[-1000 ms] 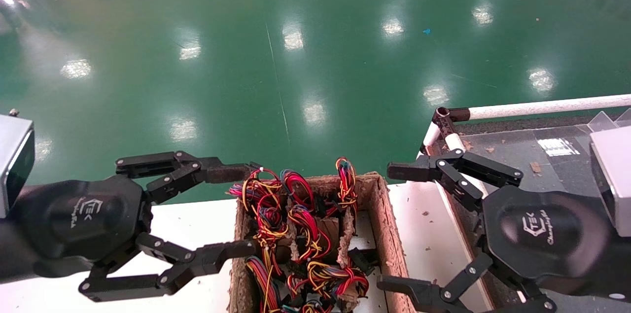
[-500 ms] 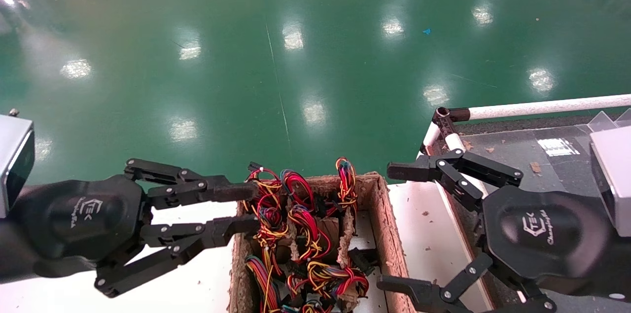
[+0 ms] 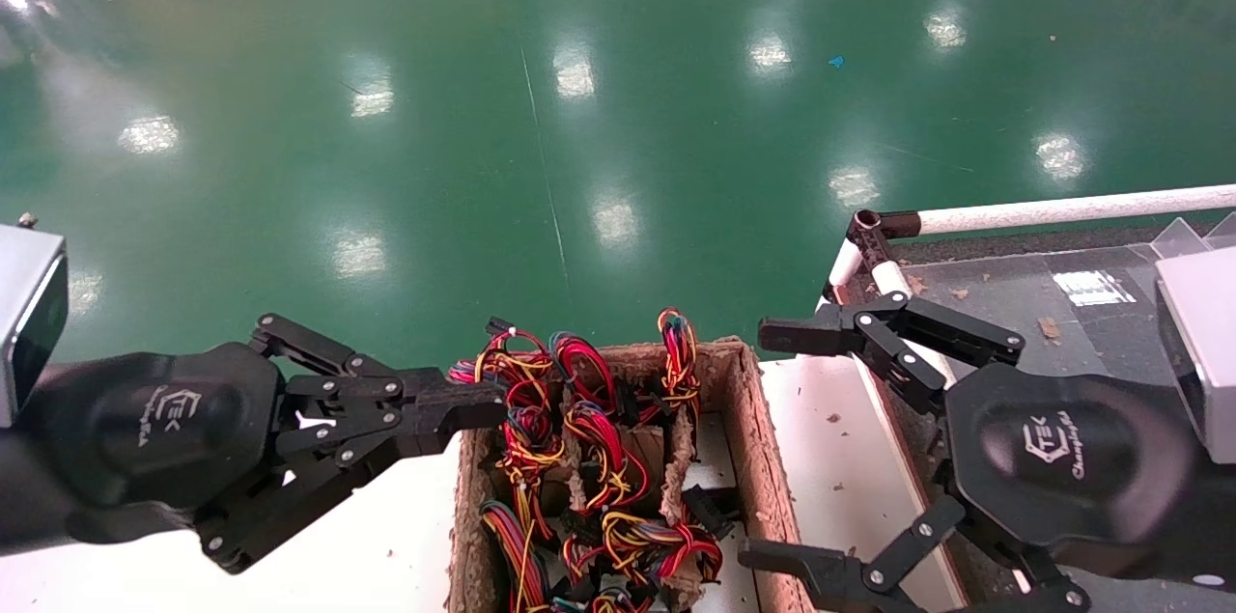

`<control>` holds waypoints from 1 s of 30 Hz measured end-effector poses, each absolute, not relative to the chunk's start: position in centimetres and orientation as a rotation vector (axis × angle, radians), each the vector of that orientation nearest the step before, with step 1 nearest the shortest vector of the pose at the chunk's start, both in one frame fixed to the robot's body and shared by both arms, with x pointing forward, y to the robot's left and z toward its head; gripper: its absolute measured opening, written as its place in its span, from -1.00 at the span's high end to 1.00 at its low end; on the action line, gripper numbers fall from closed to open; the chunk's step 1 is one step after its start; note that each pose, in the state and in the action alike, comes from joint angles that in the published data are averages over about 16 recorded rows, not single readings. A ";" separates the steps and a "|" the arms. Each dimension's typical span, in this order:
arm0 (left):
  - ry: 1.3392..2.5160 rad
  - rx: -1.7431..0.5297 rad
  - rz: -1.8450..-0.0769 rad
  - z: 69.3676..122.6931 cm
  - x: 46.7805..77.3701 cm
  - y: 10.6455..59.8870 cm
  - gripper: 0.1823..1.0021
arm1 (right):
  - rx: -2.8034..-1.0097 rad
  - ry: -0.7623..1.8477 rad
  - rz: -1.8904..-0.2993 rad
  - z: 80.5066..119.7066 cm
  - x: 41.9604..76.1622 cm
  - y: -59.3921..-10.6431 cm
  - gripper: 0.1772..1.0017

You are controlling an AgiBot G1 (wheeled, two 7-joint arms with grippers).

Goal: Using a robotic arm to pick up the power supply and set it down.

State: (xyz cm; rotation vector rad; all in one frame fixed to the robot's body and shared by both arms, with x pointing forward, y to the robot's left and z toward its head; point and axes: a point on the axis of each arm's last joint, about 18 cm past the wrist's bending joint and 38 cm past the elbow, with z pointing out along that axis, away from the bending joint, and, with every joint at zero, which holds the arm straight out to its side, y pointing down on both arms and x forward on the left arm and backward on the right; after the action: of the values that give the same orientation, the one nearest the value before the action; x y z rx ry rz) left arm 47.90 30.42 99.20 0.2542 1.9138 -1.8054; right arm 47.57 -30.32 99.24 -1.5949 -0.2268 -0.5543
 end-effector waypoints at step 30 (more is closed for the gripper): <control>1.914 0.254 -1.805 99.2 47.9 30.4 0.20 | -1.990 -0.074 -0.576 93.7 52.6 -28.1 -1.00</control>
State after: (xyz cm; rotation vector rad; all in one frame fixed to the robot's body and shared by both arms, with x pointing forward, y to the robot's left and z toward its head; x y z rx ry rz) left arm 47.91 30.42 99.20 0.2542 1.9138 -1.8054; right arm 52.64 -28.11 93.70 -1.9900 -0.0741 -0.5761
